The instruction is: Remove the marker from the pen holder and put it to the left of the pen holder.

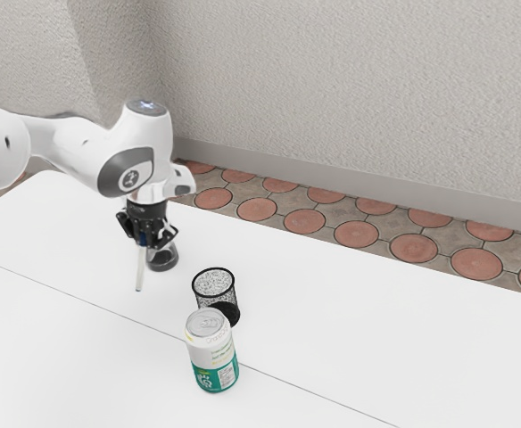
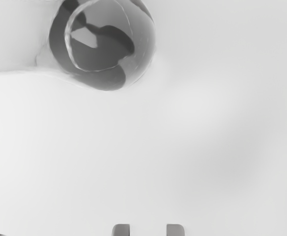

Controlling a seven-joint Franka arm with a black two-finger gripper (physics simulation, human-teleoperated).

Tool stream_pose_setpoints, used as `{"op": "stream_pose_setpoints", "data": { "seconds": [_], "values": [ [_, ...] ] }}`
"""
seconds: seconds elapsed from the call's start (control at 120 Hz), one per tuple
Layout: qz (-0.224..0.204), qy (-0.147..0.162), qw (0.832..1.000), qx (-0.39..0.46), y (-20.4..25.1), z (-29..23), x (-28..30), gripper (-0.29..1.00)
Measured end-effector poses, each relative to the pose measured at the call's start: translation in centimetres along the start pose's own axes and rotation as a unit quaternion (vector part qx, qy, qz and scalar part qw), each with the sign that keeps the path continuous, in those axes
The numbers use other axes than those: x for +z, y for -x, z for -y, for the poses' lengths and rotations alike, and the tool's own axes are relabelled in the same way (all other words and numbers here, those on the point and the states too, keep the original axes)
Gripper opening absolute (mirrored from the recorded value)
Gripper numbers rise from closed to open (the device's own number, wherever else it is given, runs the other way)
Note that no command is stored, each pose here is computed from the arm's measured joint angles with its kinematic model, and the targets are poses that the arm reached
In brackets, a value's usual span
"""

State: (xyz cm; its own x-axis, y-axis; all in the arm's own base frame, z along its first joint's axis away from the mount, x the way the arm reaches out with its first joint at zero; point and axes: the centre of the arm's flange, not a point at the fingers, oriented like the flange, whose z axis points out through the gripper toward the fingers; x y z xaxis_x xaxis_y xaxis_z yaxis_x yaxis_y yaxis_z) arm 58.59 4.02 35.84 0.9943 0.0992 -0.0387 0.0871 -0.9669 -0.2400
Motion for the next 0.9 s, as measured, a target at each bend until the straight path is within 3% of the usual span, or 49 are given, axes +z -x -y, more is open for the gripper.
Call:
{"op": "stream_pose_setpoints", "data": {
  "seconds": [0.05,0.25,0.383,0.475,0.642,0.792,0.9],
  "values": [
    [0.004,0.000,1.000,0.007,-0.1,-0.1,0.6,-0.04],
    [-0.001,0.011,0.999,0.036,-0.2,-1.8,0.1,0.38],
    [-0.066,0.016,0.995,0.067,2.6,-4.6,-7.8,0.53],
    [-0.123,0.026,0.988,0.089,7.1,-6.7,-14.5,0.59],
    [-0.166,0.039,0.983,0.071,9.4,-5.5,-21.7,0.65],
    [-0.181,0.049,0.981,0.049,8.8,-4.3,-29.9,0.68],
    [-0.160,0.037,0.986,0.025,7.5,-0.9,-30.7,0.69]
  ]
}}
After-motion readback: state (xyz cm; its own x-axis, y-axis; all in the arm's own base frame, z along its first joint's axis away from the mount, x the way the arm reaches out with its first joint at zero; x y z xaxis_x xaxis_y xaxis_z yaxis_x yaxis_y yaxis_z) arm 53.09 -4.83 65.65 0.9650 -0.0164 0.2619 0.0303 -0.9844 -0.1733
